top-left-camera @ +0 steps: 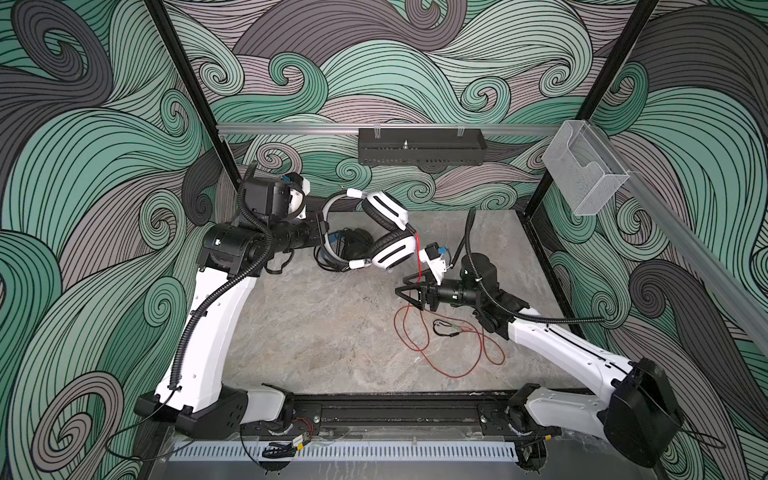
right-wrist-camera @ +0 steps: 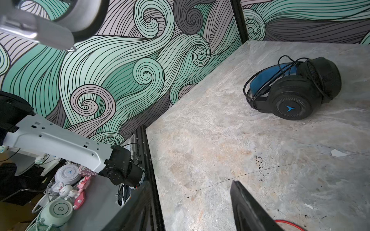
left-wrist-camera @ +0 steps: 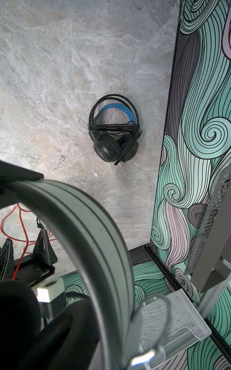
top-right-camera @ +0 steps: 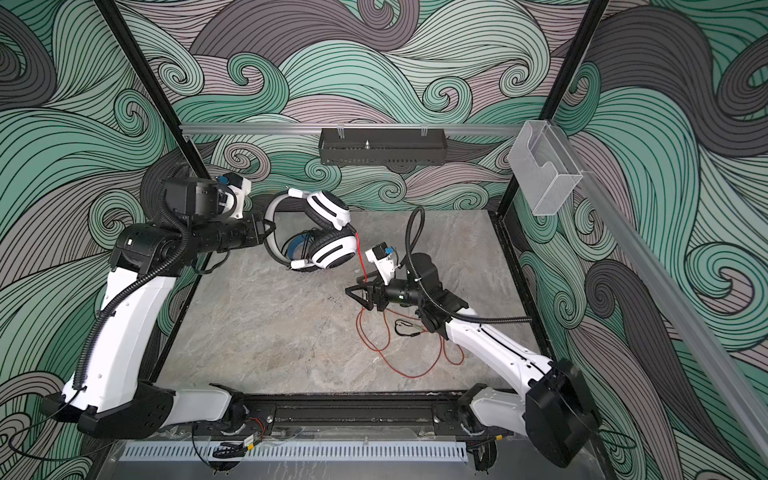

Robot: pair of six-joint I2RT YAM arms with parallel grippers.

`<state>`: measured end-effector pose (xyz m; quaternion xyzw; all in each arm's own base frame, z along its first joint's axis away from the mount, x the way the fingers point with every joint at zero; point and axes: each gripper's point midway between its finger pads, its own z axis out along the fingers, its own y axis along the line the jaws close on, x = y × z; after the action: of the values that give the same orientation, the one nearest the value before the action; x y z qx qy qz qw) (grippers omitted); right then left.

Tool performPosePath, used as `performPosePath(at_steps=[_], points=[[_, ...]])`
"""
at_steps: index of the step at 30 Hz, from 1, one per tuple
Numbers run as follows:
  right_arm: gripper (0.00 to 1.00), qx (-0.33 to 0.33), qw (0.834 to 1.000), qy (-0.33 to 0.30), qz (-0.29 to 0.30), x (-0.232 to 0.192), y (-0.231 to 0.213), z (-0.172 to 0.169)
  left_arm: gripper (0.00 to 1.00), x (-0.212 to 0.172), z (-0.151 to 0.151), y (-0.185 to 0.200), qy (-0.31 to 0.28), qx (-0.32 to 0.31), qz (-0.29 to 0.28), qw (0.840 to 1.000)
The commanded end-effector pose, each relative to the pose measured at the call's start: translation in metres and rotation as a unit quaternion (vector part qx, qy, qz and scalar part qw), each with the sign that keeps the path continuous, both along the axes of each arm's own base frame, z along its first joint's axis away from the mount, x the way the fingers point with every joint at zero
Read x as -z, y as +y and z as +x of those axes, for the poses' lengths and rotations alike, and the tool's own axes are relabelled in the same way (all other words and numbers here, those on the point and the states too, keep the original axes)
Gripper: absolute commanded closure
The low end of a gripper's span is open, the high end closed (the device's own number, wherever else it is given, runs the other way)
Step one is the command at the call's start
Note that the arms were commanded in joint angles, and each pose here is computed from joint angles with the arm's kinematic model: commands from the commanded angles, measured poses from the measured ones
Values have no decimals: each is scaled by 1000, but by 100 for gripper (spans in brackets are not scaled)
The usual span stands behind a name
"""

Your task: Wrap the headphones

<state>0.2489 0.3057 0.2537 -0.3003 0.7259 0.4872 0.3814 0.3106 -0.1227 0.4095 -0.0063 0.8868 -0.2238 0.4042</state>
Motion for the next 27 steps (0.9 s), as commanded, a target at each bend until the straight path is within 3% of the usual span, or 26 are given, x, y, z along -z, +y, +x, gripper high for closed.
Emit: performPosePath(at_steps=[1,10,13,17,22,27], points=[[38,-6,1000,-11,21,-8,4,0,100,-32,-3,-6,-41,5,-61,997],[42,-14,1000,13,16,14,7,0,100,-34,-1,-2,-41,-3,-84,996],[54,-10,1000,16,7,20,4,-2,100,-32,-1,2,-40,-11,-87,995],[78,11,1000,18,-24,32,-8,-4,100,-26,1,13,-39,-34,-91,995],[100,88,990,3,-111,45,-48,5,100,-17,4,31,-43,-72,-69,994],[100,172,941,-52,-288,43,-112,13,100,0,8,55,-42,-116,-11,992]])
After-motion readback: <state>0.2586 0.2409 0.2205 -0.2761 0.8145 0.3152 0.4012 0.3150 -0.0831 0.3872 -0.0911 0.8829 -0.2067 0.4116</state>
